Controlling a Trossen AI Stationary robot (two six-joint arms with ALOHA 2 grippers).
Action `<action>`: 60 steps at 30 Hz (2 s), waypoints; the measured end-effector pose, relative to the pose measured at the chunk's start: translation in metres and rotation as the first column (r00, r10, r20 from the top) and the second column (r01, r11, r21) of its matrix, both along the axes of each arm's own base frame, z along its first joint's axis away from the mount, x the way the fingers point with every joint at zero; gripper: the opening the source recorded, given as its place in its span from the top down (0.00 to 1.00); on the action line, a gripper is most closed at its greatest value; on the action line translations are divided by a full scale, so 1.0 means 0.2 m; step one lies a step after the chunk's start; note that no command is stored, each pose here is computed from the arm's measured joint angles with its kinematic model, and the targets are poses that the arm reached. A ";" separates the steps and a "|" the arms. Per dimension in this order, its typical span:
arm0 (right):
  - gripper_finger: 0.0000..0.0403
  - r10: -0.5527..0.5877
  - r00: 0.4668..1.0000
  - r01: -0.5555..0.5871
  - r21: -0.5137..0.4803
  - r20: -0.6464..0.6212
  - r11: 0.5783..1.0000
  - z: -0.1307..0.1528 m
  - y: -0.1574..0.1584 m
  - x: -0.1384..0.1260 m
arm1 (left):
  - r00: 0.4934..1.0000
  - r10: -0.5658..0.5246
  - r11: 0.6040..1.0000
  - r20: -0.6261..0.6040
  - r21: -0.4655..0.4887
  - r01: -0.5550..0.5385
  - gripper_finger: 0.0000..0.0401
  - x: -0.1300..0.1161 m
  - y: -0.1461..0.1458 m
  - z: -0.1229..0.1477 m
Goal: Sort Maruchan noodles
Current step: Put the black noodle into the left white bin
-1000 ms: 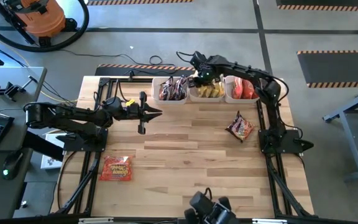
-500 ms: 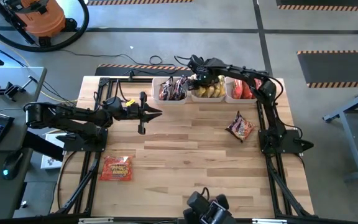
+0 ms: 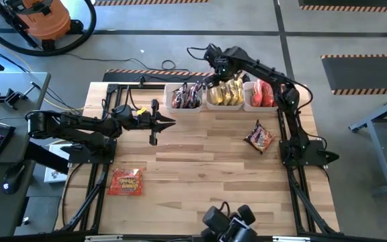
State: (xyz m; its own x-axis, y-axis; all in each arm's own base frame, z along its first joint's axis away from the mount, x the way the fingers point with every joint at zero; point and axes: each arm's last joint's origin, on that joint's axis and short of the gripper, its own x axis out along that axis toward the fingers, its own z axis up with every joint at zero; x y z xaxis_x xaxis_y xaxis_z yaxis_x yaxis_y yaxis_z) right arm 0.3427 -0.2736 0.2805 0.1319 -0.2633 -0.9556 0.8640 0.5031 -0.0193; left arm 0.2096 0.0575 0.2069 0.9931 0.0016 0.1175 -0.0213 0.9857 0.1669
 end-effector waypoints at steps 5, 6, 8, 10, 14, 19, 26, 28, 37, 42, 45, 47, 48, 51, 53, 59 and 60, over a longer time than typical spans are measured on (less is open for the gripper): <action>0.75 0.015 1.000 -0.015 -0.001 -0.020 1.000 0.01 0.00 -0.01 | 1.000 0.000 1.000 -0.001 0.001 0.000 0.91 0.00 0.00 0.00; 0.81 0.022 1.000 -0.022 0.008 -0.016 1.000 -0.01 0.00 0.00 | 1.000 0.000 1.000 -0.001 0.001 0.000 0.91 0.00 0.00 0.00; 0.91 0.032 1.000 -0.032 0.021 0.000 0.999 -0.06 0.00 0.01 | 1.000 0.000 1.000 -0.001 0.001 0.000 0.91 0.00 0.00 0.00; 0.98 0.034 0.999 -0.034 0.017 0.012 0.999 -0.11 -0.01 0.02 | 1.000 0.000 1.000 -0.001 0.001 0.000 0.91 0.00 0.00 0.00; 0.94 0.030 0.998 -0.032 0.034 0.056 0.999 -0.19 -0.03 0.02 | 1.000 0.000 1.000 0.000 0.002 0.000 0.91 0.00 0.00 0.00; 0.94 0.030 0.997 -0.033 0.049 0.075 0.998 -0.22 -0.05 0.01 | 1.000 0.001 1.000 0.004 0.003 -0.001 0.91 0.00 0.00 0.00; 1.00 0.163 0.987 -0.159 -0.121 0.019 0.980 0.05 0.10 0.00 | 1.000 0.000 1.000 0.000 0.000 0.000 0.91 0.00 0.00 0.00; 0.99 0.201 0.979 -0.202 -0.177 -0.029 0.963 0.09 0.22 -0.01 | 1.000 -0.008 1.000 0.000 -0.008 0.008 0.91 0.00 0.00 0.00; 1.00 0.343 0.868 -0.250 -0.283 0.358 0.926 -0.25 0.77 -0.21 | 0.997 -0.061 0.998 -0.038 -0.038 0.059 0.91 0.01 -0.05 -0.02; 1.00 0.259 0.876 -0.182 -0.218 0.407 0.959 -0.32 1.05 -0.47 | 0.992 -0.091 0.994 -0.087 -0.065 0.086 0.91 0.02 -0.07 -0.05; 1.00 0.164 0.936 -0.119 -0.161 0.310 0.980 -0.29 1.16 -0.64 | 0.986 -0.100 0.994 -0.130 -0.060 0.093 0.91 0.05 -0.08 -0.04; 1.00 0.096 0.967 -0.068 -0.123 0.234 0.990 -0.26 1.22 -0.75 | 0.982 -0.098 0.994 -0.161 -0.067 0.088 0.91 0.07 -0.08 -0.02; 1.00 0.061 0.981 -0.042 -0.107 0.186 0.993 -0.25 1.24 -0.79 | 0.979 -0.099 0.993 -0.176 -0.072 0.088 0.91 0.08 -0.08 -0.02; 1.00 -0.040 0.996 0.046 -0.077 0.078 0.996 -0.25 1.28 -0.90 | 0.971 -0.102 0.993 -0.215 -0.085 0.086 0.91 0.13 -0.07 -0.04; 1.00 -0.095 0.995 0.094 -0.066 -0.009 0.993 -0.28 1.30 -0.95 | 0.965 -0.103 0.992 -0.242 -0.092 0.083 0.91 0.17 -0.06 -0.07; 1.00 -0.172 0.966 0.177 0.006 -0.194 0.984 -0.47 1.31 -0.99 | 0.939 -0.110 0.992 -0.325 -0.096 0.083 0.91 0.28 -0.04 -0.17; 1.00 -0.167 0.963 0.172 0.007 -0.214 0.985 -0.49 1.31 -0.98 | 0.936 -0.113 0.992 -0.333 -0.099 0.084 0.91 0.30 -0.04 -0.17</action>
State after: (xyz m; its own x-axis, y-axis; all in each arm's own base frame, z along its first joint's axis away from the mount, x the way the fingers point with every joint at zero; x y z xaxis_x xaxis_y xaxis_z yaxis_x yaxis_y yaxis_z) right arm 0.1467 -0.0121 0.1827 -0.1186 -0.2392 -0.9637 0.9142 0.3524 -0.2000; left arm 0.2697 0.0489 0.1722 0.9698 -0.1029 -0.2211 0.1202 0.9905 0.0664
